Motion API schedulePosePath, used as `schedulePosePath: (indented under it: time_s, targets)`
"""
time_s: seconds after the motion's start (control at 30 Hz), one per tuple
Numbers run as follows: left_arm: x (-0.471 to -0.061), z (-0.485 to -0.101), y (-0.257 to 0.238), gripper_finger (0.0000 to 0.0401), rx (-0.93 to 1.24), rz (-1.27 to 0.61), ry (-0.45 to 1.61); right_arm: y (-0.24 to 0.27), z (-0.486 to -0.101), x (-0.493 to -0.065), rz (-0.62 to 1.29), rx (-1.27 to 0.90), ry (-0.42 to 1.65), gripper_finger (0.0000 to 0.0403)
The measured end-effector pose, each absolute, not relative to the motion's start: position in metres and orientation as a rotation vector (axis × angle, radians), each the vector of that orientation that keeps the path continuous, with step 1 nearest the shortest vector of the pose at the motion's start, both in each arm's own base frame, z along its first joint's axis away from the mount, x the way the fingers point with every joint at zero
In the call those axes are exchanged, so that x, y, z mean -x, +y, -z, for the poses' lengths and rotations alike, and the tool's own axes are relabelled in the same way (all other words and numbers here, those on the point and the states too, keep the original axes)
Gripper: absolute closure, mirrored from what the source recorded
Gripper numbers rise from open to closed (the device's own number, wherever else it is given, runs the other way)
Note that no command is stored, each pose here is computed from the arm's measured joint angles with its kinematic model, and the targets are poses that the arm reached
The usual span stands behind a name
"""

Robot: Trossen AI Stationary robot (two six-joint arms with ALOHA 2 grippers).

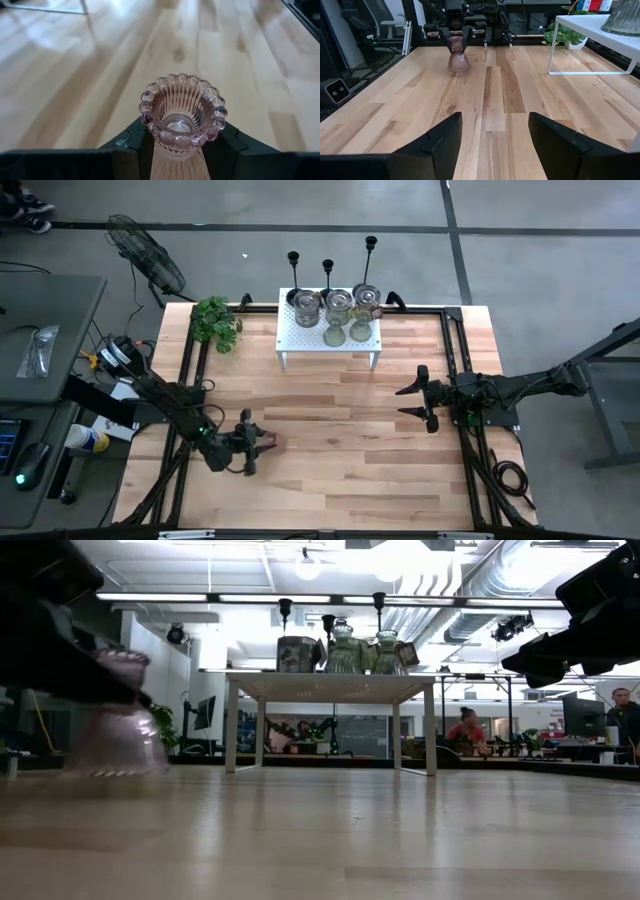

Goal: Pick & Place candle stick holders
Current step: Put the pink glass candle holder on the shelf

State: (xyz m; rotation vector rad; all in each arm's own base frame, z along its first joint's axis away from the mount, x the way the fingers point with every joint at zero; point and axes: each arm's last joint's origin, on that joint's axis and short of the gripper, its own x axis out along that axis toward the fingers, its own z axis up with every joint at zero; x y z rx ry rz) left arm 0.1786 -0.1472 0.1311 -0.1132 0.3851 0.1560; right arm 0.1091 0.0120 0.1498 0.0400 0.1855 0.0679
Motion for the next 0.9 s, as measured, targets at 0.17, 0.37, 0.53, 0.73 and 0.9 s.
schedulePosePath:
  time_s: [0.17,0.37,0.53,0.73,0.9]
  targets:
    - [-0.197,-0.143,-0.141,0.0274,0.129,-0.225,0.344,0.012,-0.15,-0.109,-0.068,-0.04,0.185,0.0182]
    - [-0.227,-0.164,-0.126,0.0274,0.142,-0.321,0.291,0.012,-0.15,-0.109,-0.068,-0.04,0.185,0.0182]
    - [-0.254,-0.188,-0.109,0.0274,0.093,-0.379,0.248,0.012,-0.15,-0.109,-0.068,-0.04,0.186,0.0182]
    - [-0.28,-0.221,-0.074,0.0274,0.032,-0.511,0.228,0.012,-0.15,-0.109,-0.068,-0.04,0.185,0.0182]
    - [-0.294,-0.259,-0.041,0.0274,-0.019,-0.632,0.283,0.012,-0.15,-0.109,-0.068,-0.04,0.186,0.0182]
